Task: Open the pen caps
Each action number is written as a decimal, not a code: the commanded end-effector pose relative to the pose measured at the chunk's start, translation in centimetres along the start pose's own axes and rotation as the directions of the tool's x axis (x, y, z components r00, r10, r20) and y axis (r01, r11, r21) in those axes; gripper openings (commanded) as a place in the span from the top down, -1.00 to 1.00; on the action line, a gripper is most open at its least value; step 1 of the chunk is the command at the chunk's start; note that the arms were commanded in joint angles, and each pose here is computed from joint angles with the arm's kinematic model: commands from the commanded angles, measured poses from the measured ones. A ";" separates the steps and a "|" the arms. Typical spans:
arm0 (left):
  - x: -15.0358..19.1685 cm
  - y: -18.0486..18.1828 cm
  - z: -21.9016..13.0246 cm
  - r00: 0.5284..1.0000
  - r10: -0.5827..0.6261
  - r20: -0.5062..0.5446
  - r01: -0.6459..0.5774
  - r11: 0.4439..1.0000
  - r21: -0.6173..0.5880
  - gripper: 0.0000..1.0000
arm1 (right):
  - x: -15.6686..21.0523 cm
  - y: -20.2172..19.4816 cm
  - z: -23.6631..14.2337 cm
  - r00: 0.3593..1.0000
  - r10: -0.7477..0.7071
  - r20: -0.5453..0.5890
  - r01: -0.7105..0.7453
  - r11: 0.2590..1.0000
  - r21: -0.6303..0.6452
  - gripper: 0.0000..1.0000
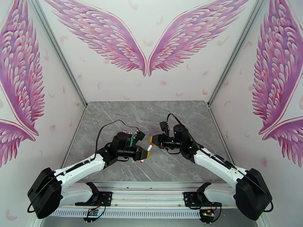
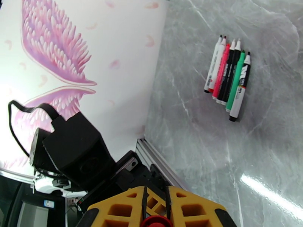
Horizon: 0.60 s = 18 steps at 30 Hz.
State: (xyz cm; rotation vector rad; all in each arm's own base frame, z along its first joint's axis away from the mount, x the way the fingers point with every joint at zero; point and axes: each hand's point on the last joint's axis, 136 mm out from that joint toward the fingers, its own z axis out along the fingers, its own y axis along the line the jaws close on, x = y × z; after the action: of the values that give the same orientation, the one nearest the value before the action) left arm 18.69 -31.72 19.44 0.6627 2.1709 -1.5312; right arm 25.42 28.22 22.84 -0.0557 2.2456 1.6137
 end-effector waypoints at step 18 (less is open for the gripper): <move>1.4 3.1 0.8 0.991 0.073 -0.109 -0.102 0.953 -0.286 0.97 | -3.0 -1.2 -5.2 0.991 -0.017 0.131 -0.017 0.966 0.259 0.82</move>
State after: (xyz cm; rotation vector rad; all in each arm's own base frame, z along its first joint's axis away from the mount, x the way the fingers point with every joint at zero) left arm 18.72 -33.69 21.26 0.7932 2.0983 -1.4198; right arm 24.90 25.44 25.07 -0.0543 2.2753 1.4917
